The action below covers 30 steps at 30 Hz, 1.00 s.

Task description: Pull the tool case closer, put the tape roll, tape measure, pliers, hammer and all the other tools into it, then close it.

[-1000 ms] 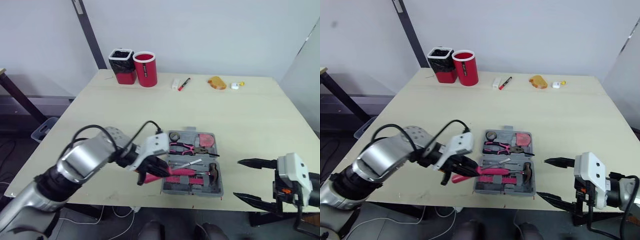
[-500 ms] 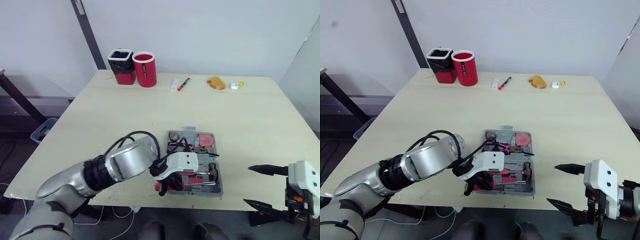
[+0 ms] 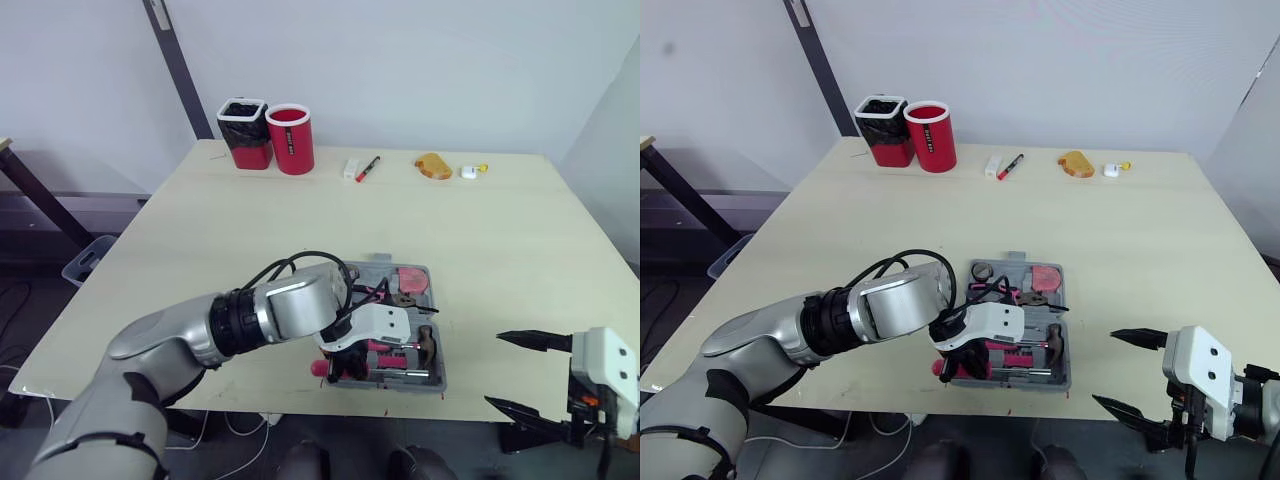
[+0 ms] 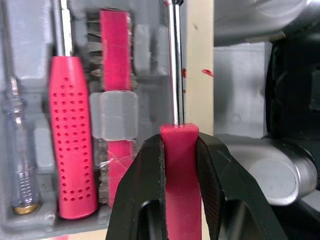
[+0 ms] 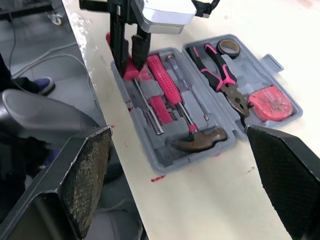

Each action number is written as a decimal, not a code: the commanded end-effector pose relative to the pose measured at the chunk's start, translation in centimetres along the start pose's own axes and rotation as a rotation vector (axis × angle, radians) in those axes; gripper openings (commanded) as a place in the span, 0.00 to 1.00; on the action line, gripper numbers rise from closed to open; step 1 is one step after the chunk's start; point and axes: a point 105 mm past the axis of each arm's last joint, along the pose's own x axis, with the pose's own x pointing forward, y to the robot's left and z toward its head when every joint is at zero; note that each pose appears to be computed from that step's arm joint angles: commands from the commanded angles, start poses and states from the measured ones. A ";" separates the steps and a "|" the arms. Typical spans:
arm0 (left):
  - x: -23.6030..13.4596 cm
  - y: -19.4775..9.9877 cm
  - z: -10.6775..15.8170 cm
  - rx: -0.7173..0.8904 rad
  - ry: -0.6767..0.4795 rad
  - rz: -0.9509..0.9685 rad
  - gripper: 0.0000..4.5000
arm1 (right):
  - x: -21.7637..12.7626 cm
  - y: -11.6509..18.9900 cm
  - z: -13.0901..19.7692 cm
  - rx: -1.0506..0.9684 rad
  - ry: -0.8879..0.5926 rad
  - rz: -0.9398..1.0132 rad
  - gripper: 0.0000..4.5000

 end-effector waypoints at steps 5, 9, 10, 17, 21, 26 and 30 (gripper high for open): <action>-0.4 0.8 0.2 0.021 0.085 -0.035 0.09 | 0.3 0.6 0.2 -0.063 0.010 0.024 1.00; -0.4 1.2 0.1 0.025 0.111 -0.043 0.09 | 0.5 0.8 0.3 -0.068 0.007 0.018 1.00; -0.4 1.2 0.1 0.022 0.116 -0.049 0.09 | 0.5 0.8 0.3 -0.068 0.005 0.016 1.00; 0.3 1.8 0.9 0.014 0.123 -0.036 0.09 | 0.8 1.1 0.2 -0.062 -0.004 0.000 1.00; 0.9 1.7 1.3 0.010 0.127 -0.043 0.09 | 1.1 1.2 0.3 -0.062 -0.009 -0.004 1.00; 1.5 1.7 1.5 0.013 0.132 -0.041 0.09 | 1.3 1.5 0.4 -0.060 -0.014 -0.006 1.00; 1.9 1.7 1.8 0.017 0.130 -0.040 0.09 | 1.4 1.6 0.4 -0.058 -0.015 -0.005 1.00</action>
